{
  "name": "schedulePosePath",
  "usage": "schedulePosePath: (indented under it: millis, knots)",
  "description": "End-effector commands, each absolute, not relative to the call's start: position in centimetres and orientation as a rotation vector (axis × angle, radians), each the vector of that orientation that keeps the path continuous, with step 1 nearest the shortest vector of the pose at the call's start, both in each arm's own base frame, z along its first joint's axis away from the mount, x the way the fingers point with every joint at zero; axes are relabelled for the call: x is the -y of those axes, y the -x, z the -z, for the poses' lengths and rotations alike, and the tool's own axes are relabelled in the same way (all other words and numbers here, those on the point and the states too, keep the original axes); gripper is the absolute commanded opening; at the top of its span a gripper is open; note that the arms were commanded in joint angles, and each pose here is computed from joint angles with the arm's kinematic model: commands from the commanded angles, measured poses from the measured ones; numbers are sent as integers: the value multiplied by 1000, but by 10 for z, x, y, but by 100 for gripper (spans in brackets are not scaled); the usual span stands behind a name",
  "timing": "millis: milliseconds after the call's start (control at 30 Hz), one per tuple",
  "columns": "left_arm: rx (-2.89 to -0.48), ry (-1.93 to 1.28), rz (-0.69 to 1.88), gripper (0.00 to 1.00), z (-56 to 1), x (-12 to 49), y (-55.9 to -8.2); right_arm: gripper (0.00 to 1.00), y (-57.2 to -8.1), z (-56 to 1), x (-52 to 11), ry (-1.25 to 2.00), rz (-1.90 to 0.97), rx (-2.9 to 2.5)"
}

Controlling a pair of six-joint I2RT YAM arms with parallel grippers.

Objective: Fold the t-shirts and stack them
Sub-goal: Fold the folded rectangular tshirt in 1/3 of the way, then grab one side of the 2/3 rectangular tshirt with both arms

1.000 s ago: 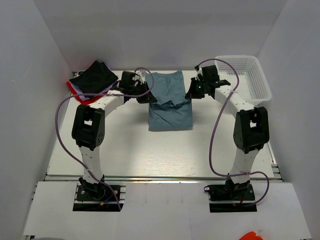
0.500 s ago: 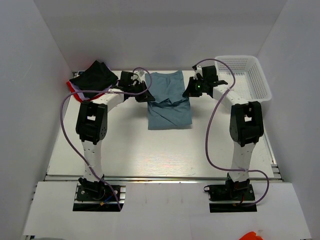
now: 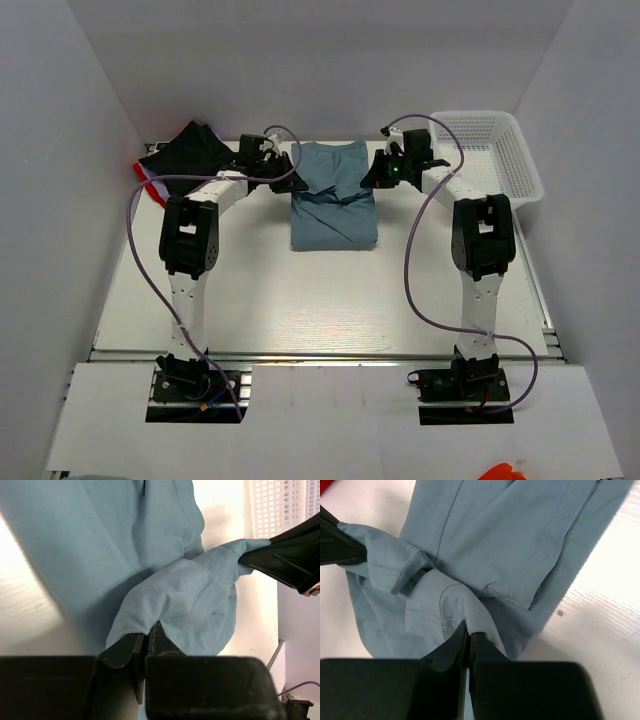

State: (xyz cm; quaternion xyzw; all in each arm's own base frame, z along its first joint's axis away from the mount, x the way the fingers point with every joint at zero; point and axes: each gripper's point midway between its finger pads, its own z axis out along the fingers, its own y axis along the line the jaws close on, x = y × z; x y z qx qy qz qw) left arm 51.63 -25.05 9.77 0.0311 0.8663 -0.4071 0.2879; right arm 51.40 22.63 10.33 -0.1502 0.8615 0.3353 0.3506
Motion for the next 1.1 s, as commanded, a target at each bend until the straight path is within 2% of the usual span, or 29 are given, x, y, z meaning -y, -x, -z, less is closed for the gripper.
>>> schedulePosePath:
  millis: [0, 67, 100, 133, 167, 233, 267, 467, 667, 733, 767, 833, 867, 1033, 1067]
  knots:
    - [-2247, -148, 1114, 14, -116, 254, -527, 0, -531, -121, -228, 396, -886, -2169]
    - [-2247, -148, 1114, 31, -117, 254, -530, 8, -536, -123, -226, 366, -892, -2169]
    - [-2247, -128, 1093, 53, -116, 248, -534, 20, -539, -127, -227, 363, -893, -2160]
    - [-2244, -123, 1082, 99, -120, 247, -536, 28, -540, -128, -229, 372, -913, -2154]
    - [-2230, -110, 1065, 100, -124, 241, -543, 39, -544, -134, -226, 367, -913, -2139]
    - [-2220, -102, 1043, 100, -130, 239, -548, 85, -548, -149, -228, 383, -921, -2111]
    - [-2191, -101, 1036, 100, -147, 233, -551, 90, -549, -154, -227, 390, -914, -2104]
    - [-2106, -175, 1022, 100, -186, 231, -538, 90, -521, -164, -225, 445, -912, -2120]
    - [-2165, -242, 978, 100, -181, 233, -499, 90, -457, -145, -238, 540, -1009, -2154]
    - [-2239, -229, 988, 100, -154, 231, -473, 90, -435, -121, -237, 526, -989, -2239]
    - [-2297, -206, 958, 100, -129, 224, -457, 90, -434, -134, -236, 511, -953, -2204]
    - [-2312, -213, 916, 100, -128, 222, -438, 90, -419, -122, -224, 402, -920, -2260]
    - [-2372, -202, 865, 100, -107, 216, -422, 90, -411, -107, -216, 355, -895, -2299]
    - [-2458, -238, 800, 100, -74, 215, -388, 90, -391, -81, -182, 140, -720, -2393]
    - [-2484, -242, 786, 93, -64, 216, -383, 90, -390, -78, -180, 126, -728, -2402]
